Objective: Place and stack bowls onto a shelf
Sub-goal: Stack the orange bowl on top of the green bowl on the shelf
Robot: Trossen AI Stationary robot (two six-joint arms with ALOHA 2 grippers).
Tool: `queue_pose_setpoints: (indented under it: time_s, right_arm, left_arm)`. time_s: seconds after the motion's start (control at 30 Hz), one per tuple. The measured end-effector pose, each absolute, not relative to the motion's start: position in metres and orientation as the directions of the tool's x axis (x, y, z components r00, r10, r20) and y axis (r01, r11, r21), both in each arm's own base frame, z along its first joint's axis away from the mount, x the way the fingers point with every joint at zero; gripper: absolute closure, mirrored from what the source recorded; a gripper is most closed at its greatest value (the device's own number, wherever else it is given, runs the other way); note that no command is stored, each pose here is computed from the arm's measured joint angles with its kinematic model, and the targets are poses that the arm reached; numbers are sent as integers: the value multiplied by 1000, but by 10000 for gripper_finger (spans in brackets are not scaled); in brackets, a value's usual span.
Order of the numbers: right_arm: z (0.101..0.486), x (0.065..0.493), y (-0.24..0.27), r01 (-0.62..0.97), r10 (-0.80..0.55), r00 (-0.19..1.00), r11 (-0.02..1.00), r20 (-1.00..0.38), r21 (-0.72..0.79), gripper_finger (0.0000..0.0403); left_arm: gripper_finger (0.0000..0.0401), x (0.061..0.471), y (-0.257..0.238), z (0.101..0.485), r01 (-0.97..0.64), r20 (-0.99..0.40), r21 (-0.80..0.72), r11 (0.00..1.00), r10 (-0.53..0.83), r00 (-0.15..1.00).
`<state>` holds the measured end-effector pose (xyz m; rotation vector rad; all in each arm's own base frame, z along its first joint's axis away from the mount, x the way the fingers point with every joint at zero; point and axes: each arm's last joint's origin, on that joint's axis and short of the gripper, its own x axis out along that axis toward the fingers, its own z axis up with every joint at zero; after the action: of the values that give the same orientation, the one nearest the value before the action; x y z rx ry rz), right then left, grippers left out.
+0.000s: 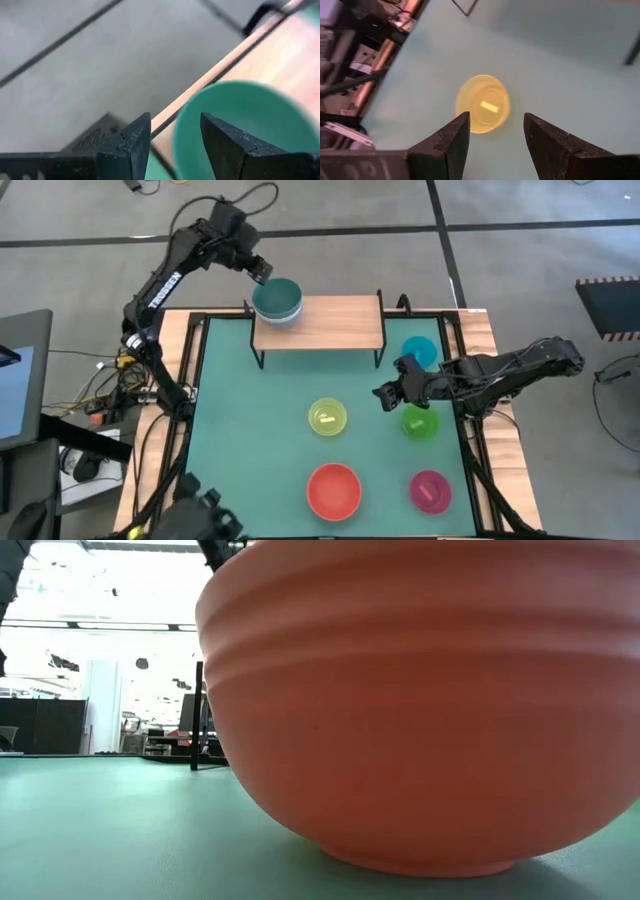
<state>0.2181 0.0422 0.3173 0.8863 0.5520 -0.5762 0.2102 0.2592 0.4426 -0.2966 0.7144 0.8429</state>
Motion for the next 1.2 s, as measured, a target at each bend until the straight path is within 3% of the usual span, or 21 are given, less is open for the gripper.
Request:
queue_pose_setpoints:
  time_s: [0.2,0.33,0.5,0.7,0.97,1.2]
  right_arm:
    - [312,243,55,608,-198,773,500,-603,616,192]
    - [297,270,69,577,-171,797,499,-580,646,192]
    - [280,304,85,576,-142,794,486,-591,657,192]
    - [267,344,112,578,-82,778,485,-623,656,192]
    - [258,382,142,605,-64,731,522,-679,602,192]
    - [251,394,158,621,-18,699,511,-715,594,192]
  left_arm:
    - [246,206,218,488,-663,-476,0,749,583,659]
    - [246,216,186,504,-522,-390,21,853,488,781]
    - [246,234,146,506,-318,-398,53,947,312,863]
    - [246,251,107,501,-141,-449,66,988,156,880]
    - [246,267,70,469,-22,-453,-4,1000,17,891]
    - [246,237,29,408,-1,-457,-69,998,-30,889]
